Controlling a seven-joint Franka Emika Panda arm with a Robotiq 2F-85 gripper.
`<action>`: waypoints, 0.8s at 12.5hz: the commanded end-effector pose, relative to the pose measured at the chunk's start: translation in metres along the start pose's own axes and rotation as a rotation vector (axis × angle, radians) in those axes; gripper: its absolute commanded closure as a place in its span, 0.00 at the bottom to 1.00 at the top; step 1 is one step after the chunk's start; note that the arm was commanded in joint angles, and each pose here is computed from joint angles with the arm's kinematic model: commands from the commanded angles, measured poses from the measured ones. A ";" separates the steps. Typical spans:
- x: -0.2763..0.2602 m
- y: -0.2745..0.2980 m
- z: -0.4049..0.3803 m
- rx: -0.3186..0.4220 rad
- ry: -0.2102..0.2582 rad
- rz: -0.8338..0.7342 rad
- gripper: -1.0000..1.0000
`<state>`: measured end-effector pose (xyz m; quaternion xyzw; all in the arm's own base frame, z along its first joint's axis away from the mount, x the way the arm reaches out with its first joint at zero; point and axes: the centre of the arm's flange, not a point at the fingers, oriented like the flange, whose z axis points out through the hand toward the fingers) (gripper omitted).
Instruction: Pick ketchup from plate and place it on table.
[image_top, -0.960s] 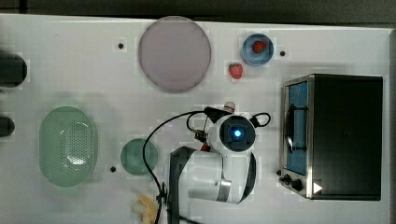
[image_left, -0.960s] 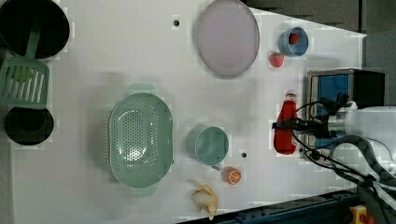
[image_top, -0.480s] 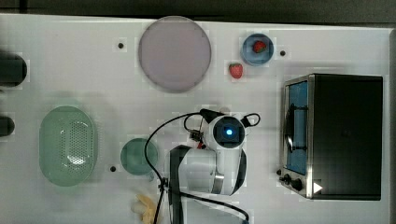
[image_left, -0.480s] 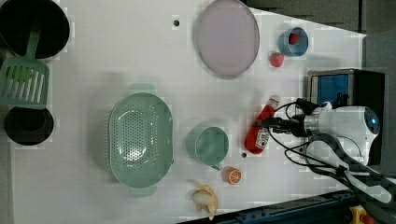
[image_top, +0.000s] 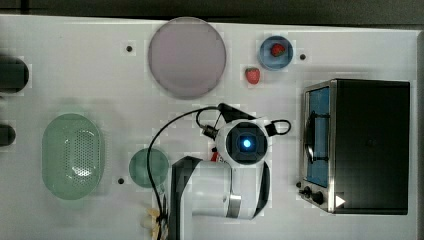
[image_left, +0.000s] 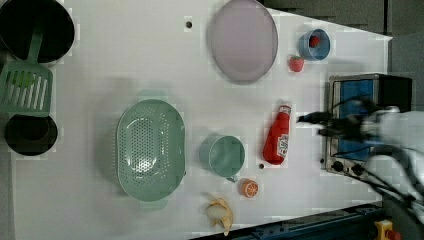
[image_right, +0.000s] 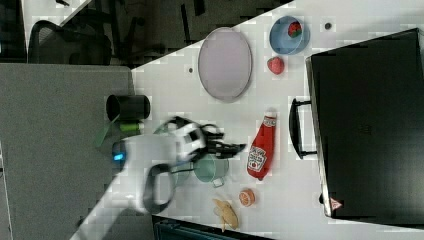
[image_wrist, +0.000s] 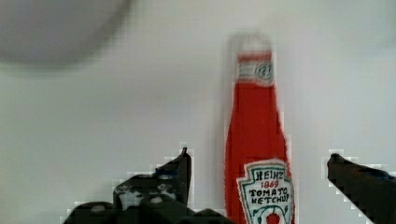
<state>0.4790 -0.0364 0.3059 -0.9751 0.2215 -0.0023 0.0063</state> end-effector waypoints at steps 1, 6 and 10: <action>0.011 -0.014 -0.121 0.049 0.121 0.255 0.00; -0.010 -0.012 -0.239 0.000 0.051 0.404 0.00; -0.021 -0.011 -0.262 -0.048 -0.020 0.400 0.00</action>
